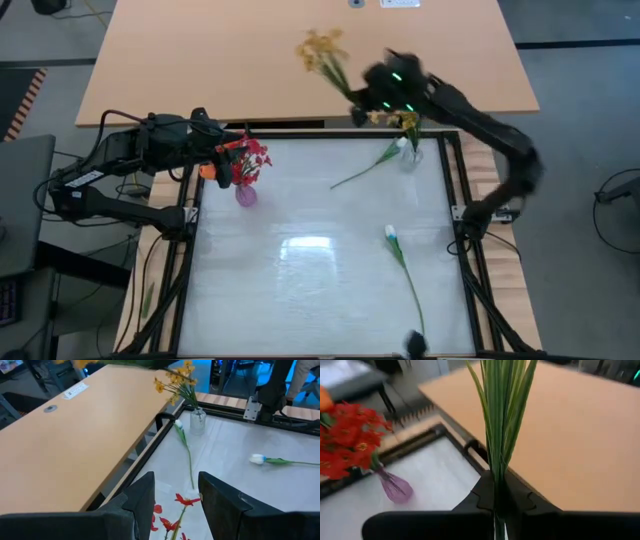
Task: Sort flowers into vase by color
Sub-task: Put the yellow flowers into the transparent vase
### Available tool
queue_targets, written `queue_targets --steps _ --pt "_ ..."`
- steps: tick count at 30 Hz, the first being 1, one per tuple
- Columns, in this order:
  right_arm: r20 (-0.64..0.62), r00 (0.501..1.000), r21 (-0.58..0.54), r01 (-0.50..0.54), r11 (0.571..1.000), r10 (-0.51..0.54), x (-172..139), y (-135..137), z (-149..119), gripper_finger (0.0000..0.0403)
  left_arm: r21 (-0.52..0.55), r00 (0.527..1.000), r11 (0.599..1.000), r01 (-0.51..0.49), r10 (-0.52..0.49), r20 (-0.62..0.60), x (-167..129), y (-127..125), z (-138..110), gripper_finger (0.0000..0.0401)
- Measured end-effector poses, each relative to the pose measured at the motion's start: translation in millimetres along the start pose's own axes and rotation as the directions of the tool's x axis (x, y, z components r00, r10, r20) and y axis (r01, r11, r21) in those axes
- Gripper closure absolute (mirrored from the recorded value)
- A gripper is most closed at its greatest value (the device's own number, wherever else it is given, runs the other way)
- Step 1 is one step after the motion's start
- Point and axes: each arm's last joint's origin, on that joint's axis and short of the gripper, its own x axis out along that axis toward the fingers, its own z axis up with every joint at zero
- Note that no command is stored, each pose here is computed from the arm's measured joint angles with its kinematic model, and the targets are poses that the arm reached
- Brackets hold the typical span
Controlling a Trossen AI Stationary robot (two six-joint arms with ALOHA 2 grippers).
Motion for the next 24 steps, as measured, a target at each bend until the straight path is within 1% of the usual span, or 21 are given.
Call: queue_targets --steps 3,4,6,7,8,11,13,15,17,19,20,24 --pt "0.167 0.986 0.027 -0.022 0.999 0.017 -30 -4 -35 0.0365 0.0 1.0 1.0 -0.006 0.006 0.0 0 0 0 0.026" --pt "0.256 0.966 0.033 -0.039 0.999 0.03 -42 -4 -46 0.0365 0.0 1.0 1.0 -0.012 0.012 0.0 0 0 0 0.026" --pt "0.415 0.909 0.05 -0.064 0.997 0.038 -66 -6 -68 0.0365 0.006 1.0 1.0 -0.029 0.029 0.001 0 1 0 0.026" --pt "0.481 0.877 0.064 -0.06 0.996 0.022 -77 -8 -80 0.0365 0.01 0.999 0.999 -0.041 0.041 0.003 0 1 0 0.026" --pt "0.518 0.855 0.082 -0.038 0.996 -0.009 -85 -11 -95 0.0365 0.015 0.999 0.999 -0.052 0.052 0.005 0 1 0 0.026" --pt "0.575 0.806 0.126 0.078 0.989 -0.137 -100 -19 -138 0.0365 0.021 0.997 0.997 -0.077 0.077 0.017 0 2 1 0.026" --pt "0.583 0.783 0.153 0.156 0.976 -0.217 -104 -24 -164 0.0365 0.027 0.997 0.996 -0.08 0.08 0.021 0 2 2 0.026" --pt "0.636 0.719 0.206 0.192 0.959 -0.281 -113 -27 -178 0.0365 0.027 0.996 0.996 -0.09 0.089 0.021 0 2 2 0.026" --pt "0.635 0.682 0.254 0.259 0.932 -0.362 -115 -32 -195 0.0365 0.027 0.995 0.995 -0.098 0.097 0.022 0 3 2 0.026" --pt "0.642 0.63 0.307 0.31 0.9 -0.437 -116 -36 -206 0.0365 0.026 0.995 0.995 -0.099 0.099 0.022 0 3 2 0.026" --pt "0.629 0.619 0.33 0.337 0.882 -0.471 -113 -38 -213 0.0365 0.026 0.995 0.995 -0.099 0.099 0.021 0 3 2 0.026" --pt "0.597 0.548 0.428 0.4 0.81 -0.586 -107 -46 -229 0.0365 0.026 0.995 0.994 -0.102 0.101 0.021 0 3 2 0.026"
